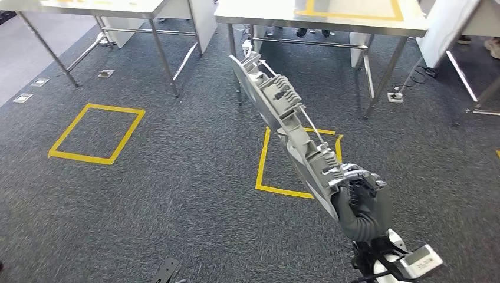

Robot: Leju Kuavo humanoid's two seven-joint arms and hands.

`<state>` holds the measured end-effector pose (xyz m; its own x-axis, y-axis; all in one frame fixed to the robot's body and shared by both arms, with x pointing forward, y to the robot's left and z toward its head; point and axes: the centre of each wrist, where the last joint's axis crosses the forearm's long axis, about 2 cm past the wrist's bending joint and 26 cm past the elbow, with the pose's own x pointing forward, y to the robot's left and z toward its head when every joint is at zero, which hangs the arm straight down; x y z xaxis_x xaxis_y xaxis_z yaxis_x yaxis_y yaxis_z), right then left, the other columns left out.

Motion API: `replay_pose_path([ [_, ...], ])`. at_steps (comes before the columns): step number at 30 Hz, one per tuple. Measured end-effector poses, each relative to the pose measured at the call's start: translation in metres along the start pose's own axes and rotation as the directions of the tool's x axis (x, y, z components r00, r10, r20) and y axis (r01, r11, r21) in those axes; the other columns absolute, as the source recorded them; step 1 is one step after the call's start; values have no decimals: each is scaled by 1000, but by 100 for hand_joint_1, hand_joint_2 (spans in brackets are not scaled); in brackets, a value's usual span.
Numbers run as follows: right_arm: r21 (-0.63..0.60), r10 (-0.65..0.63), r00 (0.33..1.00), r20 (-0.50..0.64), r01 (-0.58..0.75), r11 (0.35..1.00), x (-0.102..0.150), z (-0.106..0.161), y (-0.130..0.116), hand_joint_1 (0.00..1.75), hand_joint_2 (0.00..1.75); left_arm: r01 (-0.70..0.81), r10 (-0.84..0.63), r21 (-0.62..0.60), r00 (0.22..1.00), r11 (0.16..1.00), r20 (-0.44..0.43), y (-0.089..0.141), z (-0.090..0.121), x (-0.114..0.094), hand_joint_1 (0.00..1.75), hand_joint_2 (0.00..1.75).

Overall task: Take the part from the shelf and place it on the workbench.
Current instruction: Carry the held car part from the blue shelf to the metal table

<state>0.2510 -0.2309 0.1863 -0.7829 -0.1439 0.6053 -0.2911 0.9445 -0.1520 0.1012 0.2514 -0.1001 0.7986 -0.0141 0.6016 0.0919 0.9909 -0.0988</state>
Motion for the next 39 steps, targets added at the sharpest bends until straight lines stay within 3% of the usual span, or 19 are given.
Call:
replay_pose_path([
  [11, -10, 53, 999, 5, -53, 999, 0, 2, 0, 175, 175, -1, 1, 1, 1000, 1000, 0, 0, 1, -2, 0, 175],
  [39, -7, 48, 999, 15, -48, 999, -3, -4, -2, 175, 175, 105, -105, -59, 994, 993, -5, -7, 3, -8, 0, 175],
])
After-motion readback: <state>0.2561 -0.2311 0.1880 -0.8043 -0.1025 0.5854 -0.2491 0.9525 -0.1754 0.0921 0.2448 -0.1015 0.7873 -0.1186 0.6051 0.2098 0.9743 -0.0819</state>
